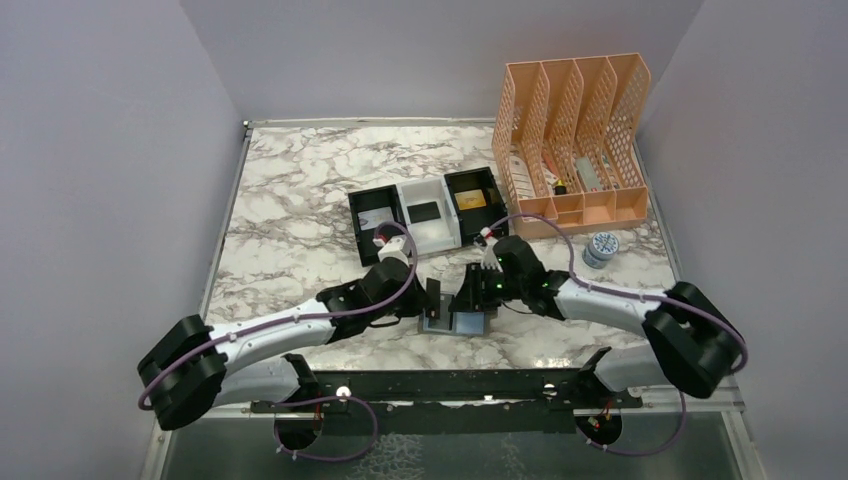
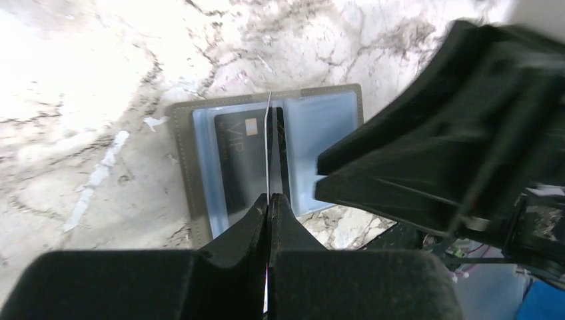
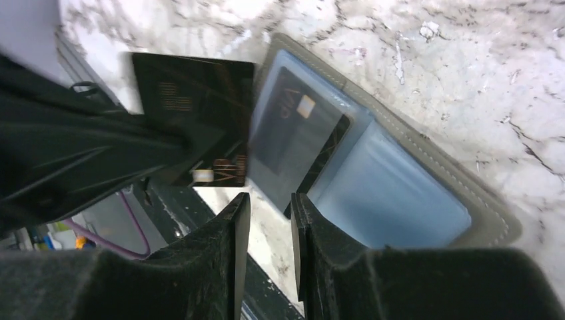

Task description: Take the credit cards out of the card holder

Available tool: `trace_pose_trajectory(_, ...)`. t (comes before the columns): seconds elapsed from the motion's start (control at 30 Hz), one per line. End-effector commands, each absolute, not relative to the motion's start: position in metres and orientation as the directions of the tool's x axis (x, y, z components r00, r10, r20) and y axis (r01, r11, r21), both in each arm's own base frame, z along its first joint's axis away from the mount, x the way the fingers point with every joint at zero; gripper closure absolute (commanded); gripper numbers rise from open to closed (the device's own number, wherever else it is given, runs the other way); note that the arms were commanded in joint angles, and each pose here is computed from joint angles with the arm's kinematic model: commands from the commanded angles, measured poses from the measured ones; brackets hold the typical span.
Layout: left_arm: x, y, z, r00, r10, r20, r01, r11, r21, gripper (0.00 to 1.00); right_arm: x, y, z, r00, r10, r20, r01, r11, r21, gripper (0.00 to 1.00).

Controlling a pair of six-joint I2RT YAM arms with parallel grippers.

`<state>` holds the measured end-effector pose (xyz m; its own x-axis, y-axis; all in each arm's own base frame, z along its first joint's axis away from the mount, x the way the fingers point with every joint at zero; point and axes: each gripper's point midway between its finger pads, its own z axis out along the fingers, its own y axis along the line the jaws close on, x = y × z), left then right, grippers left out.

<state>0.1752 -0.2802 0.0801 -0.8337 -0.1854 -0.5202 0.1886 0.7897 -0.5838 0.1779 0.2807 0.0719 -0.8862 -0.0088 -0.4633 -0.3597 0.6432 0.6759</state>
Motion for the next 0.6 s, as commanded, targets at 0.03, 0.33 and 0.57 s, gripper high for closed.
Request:
trace_pose_trajectory(0.03,0.186,-0.25,0.091,-0.767,-0.275,-0.58,0.129,0.818,-0.56,1.0,0.176,0.286,0.042,-0.94,-0.072,-0.334,-0.287,0.693,0.661,0.73)
trace_pose_trajectory(0.33,0.206,-0.23,0.109,-0.762,-0.27,-0.589,0.246,0.721,-0.648,1.0,0.206,0.289,0.087,-0.837,-0.003,-0.548,-0.41,0.666,0.623,0.52)
trace_pose_trajectory(0.57,0.211,-0.23,0.142,-0.751,-0.271,-0.602,0.378,0.572,-0.728,1.0,0.232,0.268,0.155,-0.547,0.101,-0.831,-0.586,0.663,0.466,0.46)
